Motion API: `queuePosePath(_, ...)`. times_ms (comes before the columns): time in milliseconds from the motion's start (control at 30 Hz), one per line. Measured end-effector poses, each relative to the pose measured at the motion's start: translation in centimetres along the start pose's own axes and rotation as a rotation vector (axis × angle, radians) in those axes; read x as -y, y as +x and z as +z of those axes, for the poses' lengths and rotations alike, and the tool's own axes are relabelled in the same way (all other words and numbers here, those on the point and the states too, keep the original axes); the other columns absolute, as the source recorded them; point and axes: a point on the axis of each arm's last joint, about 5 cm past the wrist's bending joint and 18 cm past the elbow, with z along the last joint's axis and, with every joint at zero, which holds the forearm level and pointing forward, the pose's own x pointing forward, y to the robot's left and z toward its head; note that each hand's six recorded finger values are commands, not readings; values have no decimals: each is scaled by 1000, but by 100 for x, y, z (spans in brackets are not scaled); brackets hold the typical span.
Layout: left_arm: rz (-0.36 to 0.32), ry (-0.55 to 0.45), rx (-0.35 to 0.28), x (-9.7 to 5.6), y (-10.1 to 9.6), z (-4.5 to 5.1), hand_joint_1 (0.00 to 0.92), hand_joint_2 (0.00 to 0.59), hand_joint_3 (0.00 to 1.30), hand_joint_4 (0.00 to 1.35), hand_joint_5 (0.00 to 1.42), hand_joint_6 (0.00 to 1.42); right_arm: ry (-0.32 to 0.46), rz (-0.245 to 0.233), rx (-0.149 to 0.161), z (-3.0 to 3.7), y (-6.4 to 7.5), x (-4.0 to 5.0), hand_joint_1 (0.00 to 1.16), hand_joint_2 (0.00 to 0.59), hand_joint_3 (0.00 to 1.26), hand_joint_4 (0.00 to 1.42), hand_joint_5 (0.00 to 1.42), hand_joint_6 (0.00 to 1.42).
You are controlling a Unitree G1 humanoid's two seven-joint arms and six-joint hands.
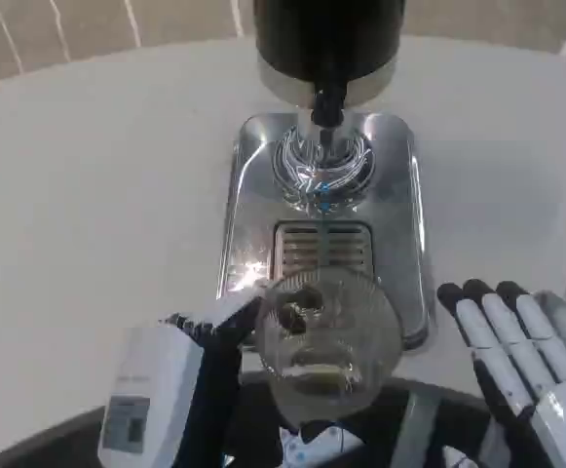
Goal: Grasp the cup under the faucet to collect the drink, then remove the cup.
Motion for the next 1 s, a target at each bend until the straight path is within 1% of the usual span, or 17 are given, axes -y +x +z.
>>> queuePosePath(100,1,-1,1,1,1,1,577,88,1229,1129,1419,1424,5,5,-5,-6,6,-3,89,586,0,0,0,0)
queuePosePath(167,1,-2,2,2,4,2,577,88,1227,1129,1419,1424,9,13,-8,-10,14,-10,127,586,0,0,0,0)
queuePosePath(300,2,-3,2,10,14,-3,577,88,1225,1129,1419,1424,15,15,-6,-3,25,-17,135,586,0,0,0,0)
queuePosePath(533,0,-9,-7,31,20,-14,577,88,1232,1129,1419,1424,17,18,-17,-5,23,-17,146,586,0,0,0,0)
queuePosePath(733,6,-17,-19,70,51,-26,577,88,1235,1129,1419,1424,23,18,-47,-1,7,-19,153,586,0,0,0,0)
queuePosePath(800,8,-15,-22,90,83,-43,577,88,1233,1129,1419,1424,24,19,-50,3,2,-20,155,586,0,0,0,0)
queuePosePath(833,10,-13,-27,97,98,-50,577,88,1231,1129,1419,1424,25,19,-51,6,0,-22,184,586,0,0,0,0)
queuePosePath(900,13,-10,-35,110,123,-68,577,88,1229,1129,1419,1424,31,18,-56,18,-5,-29,193,586,0,0,0,0)
queuePosePath(1000,13,3,-46,133,182,-118,577,88,1226,1129,1419,1424,34,9,-58,34,-4,-39,198,586,0,0,0,0)
